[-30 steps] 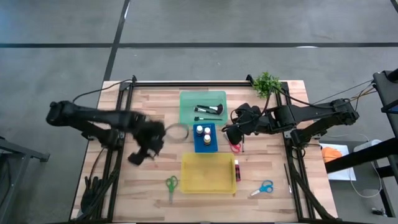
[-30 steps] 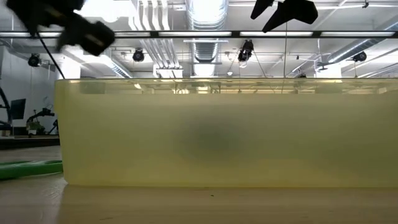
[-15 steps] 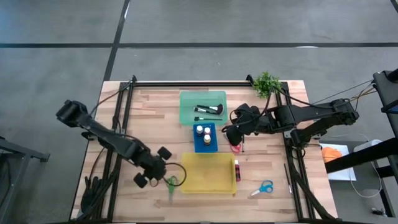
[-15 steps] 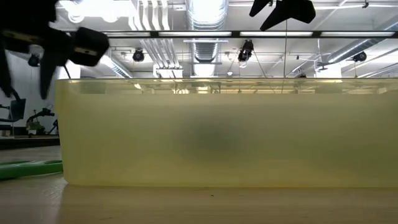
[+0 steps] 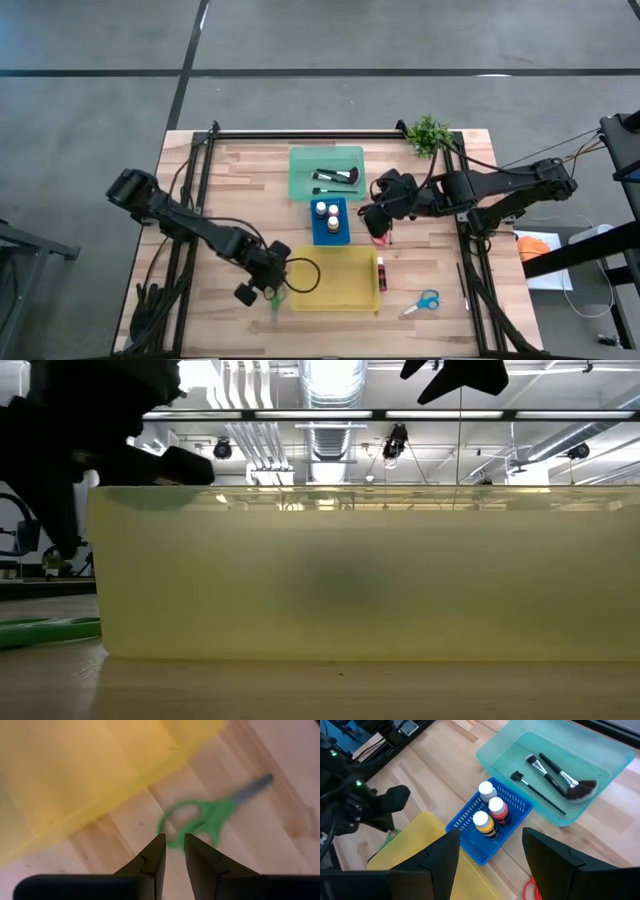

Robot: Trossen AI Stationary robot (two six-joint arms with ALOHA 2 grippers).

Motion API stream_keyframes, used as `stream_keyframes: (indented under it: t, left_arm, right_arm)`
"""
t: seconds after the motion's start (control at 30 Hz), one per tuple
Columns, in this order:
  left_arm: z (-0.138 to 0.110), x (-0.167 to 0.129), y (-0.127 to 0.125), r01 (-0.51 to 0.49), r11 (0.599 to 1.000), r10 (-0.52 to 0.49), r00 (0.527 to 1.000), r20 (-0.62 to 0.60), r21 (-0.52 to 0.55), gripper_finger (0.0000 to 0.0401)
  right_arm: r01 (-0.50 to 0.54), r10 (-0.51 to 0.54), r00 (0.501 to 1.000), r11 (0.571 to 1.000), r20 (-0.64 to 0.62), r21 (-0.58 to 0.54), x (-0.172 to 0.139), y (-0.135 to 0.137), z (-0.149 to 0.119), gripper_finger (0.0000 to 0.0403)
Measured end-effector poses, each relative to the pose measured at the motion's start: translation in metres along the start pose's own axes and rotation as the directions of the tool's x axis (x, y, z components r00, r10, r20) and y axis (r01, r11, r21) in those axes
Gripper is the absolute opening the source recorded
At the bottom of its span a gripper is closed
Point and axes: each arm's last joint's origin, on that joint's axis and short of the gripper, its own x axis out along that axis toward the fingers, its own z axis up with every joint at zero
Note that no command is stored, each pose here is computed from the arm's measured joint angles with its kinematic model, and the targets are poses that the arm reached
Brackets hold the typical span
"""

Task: Pick & Place Paint Supplies
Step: Put the green scissors into the yellow bin

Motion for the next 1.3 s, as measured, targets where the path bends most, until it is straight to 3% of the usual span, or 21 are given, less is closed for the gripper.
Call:
stream_keyframes:
  t: [0.43,0.87,1.3]
  left_arm:
    - [0.005,0.02,0.005,-0.045,0.999,0.045,0.999,0.026,-0.024,0.0079]
    - [0.0,0.035,0.006,-0.022,0.999,0.023,0.999,-0.024,0.043,0.0079]
    - [-0.015,0.041,0.006,0.003,0.999,-0.001,0.999,-0.048,0.042,0.0079]
  right_arm:
    - [-0.008,0.008,1.0,1.0,-0.013,-0.027,0.0,0.0,-0.001,0.0213]
    - [-0.008,0.007,1.0,0.999,-0.028,-0.037,0.001,0.0,-0.002,0.0213]
    - [-0.007,0.006,1.0,0.999,-0.028,-0.04,0.001,-0.001,-0.002,0.0213]
